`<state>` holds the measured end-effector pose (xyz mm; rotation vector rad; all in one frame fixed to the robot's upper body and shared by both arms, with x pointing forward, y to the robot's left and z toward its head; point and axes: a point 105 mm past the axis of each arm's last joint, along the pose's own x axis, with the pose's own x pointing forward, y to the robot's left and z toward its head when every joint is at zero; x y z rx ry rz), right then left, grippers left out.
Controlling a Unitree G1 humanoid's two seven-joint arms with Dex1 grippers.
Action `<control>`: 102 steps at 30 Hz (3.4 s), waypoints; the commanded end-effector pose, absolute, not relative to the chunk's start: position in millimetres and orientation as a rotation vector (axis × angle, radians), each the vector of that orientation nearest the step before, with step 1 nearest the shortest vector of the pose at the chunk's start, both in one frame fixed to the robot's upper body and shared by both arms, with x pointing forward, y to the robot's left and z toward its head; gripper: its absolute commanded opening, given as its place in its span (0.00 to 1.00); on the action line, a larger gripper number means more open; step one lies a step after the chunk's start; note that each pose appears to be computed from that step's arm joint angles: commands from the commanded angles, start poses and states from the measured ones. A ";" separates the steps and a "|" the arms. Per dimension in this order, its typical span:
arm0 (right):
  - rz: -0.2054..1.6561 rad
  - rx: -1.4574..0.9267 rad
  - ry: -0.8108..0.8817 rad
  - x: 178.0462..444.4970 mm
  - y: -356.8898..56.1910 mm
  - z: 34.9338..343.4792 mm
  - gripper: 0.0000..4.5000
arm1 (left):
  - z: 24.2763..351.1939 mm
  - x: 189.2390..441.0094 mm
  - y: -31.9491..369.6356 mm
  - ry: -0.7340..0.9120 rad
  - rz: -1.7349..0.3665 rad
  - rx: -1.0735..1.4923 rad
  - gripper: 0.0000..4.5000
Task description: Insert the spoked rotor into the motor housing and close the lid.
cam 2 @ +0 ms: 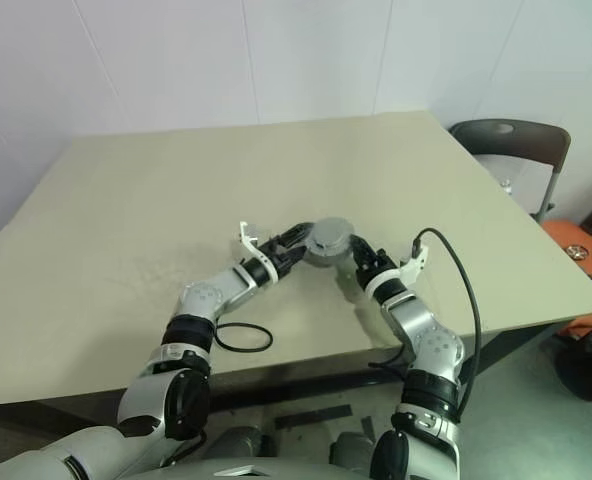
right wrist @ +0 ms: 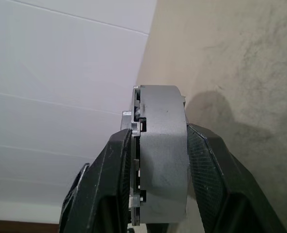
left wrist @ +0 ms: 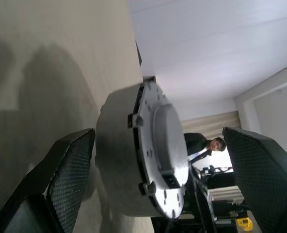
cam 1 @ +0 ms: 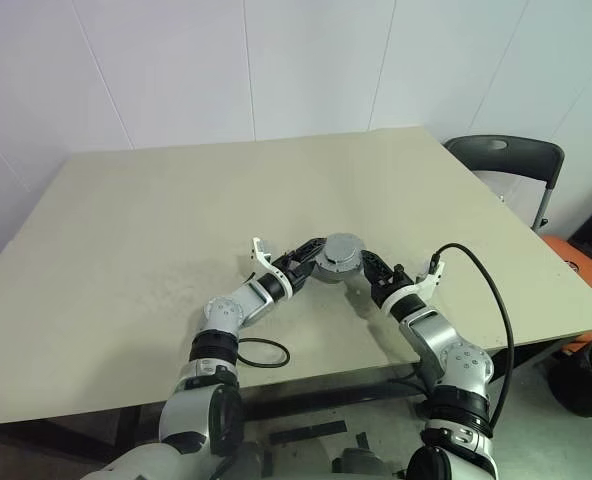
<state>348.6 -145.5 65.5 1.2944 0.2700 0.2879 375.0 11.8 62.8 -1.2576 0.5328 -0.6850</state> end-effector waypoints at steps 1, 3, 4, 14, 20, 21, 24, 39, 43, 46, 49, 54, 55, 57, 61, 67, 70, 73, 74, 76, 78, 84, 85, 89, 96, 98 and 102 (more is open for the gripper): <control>0.376 1.288 0.166 352.5 -143.9 97.3 0.33 | 80.2 370.1 -20.0 0.538 -0.780 -1.307 1.00; 0.375 1.288 0.169 352.4 -143.9 96.0 0.33 | 79.8 370.9 -19.3 0.537 -0.775 -1.303 1.00; 0.374 1.289 0.170 352.3 -143.9 95.5 0.33 | 79.3 371.1 -19.0 0.537 -0.773 -1.304 1.00; 0.384 1.289 0.185 352.2 -139.6 93.0 0.33 | 66.5 364.0 -29.7 0.598 -0.790 -1.351 1.00; 0.373 1.280 0.186 351.2 -141.3 90.8 0.33 | 51.0 357.9 -42.6 0.655 -0.799 -1.319 1.00; 0.372 1.279 0.185 351.0 -141.7 90.7 0.33 | 49.4 358.6 -42.0 0.654 -0.793 -1.314 0.91; 0.367 1.278 0.183 350.3 -143.3 90.2 0.33 | 48.9 361.5 -39.4 0.641 -0.785 -1.306 0.72; 0.394 1.278 0.207 351.6 -133.6 87.4 0.33 | 80.5 360.0 -40.9 0.543 -0.942 -1.397 0.53; 0.408 1.274 0.214 352.8 -131.3 88.2 0.33 | 93.4 367.5 -32.9 0.473 -0.943 -1.481 0.53; 0.407 1.282 0.203 354.9 -132.6 90.3 0.33 | 94.5 372.1 -28.0 0.454 -0.917 -1.505 0.53; 0.428 1.235 0.220 354.9 -127.8 90.7 0.48 | 94.2 373.4 -27.6 0.453 -0.910 -1.504 0.53; 0.455 1.203 0.267 354.2 -118.8 86.6 0.83 | 92.8 374.9 -26.3 0.449 -0.896 -1.505 0.53; 0.466 1.200 0.281 352.8 -116.2 85.1 0.83 | 92.8 375.1 -26.0 0.448 -0.895 -1.505 0.53; 0.472 1.150 0.336 350.1 -109.8 76.5 0.83 | 92.8 377.4 -24.2 0.429 -0.880 -1.497 0.53; 0.473 1.107 0.381 347.5 -102.4 65.2 0.83 | 92.4 406.6 8.1 0.251 -0.652 -1.486 0.53; 0.473 1.122 0.345 350.7 -107.4 71.1 0.83 | 92.7 433.4 58.6 0.071 -0.384 -1.443 0.53; 0.471 1.113 0.353 351.3 -108.2 69.5 0.84 | 86.8 440.1 86.3 0.009 -0.240 -1.433 0.49; 0.476 1.104 0.366 350.6 -105.9 67.4 0.84 | 80.9 443.9 123.9 -0.070 -0.068 -1.414 0.49; 0.478 1.105 0.367 350.5 -105.3 67.2 0.84 | 79.2 444.0 139.9 -0.102 0.000 -1.392 0.49; 0.479 1.106 0.368 350.6 -104.2 66.7 0.84 | 78.4 443.0 164.8 -0.156 0.097 -1.360 0.49; 0.483 1.106 0.372 350.8 -102.8 66.1 0.84 | 74.4 440.3 189.1 -0.174 0.207 -1.304 0.49; 0.525 1.092 0.400 347.7 -94.3 63.6 0.84 | 85.4 430.2 250.7 -0.274 0.374 -1.116 0.49; 0.532 1.092 0.404 346.8 -93.0 63.1 0.84 | 89.0 428.1 260.7 -0.299 0.394 -1.101 0.49; 0.537 1.071 0.433 344.5 -89.2 57.4 0.84 | 94.1 423.5 279.7 -0.329 0.435 -1.060 0.49; 0.535 1.057 0.442 344.3 -89.6 54.2 0.84 | 85.6 417.1 286.7 -0.313 0.475 -1.024 0.49; 0.534 1.040 0.451 344.0 -89.3 51.9 0.84 | 80.1 415.9 284.5 -0.291 0.477 -1.010 0.49; 0.546 1.024 0.454 343.5 -85.4 52.0 0.84 | 71.9 414.8 280.2 -0.255 0.483 -0.999 0.49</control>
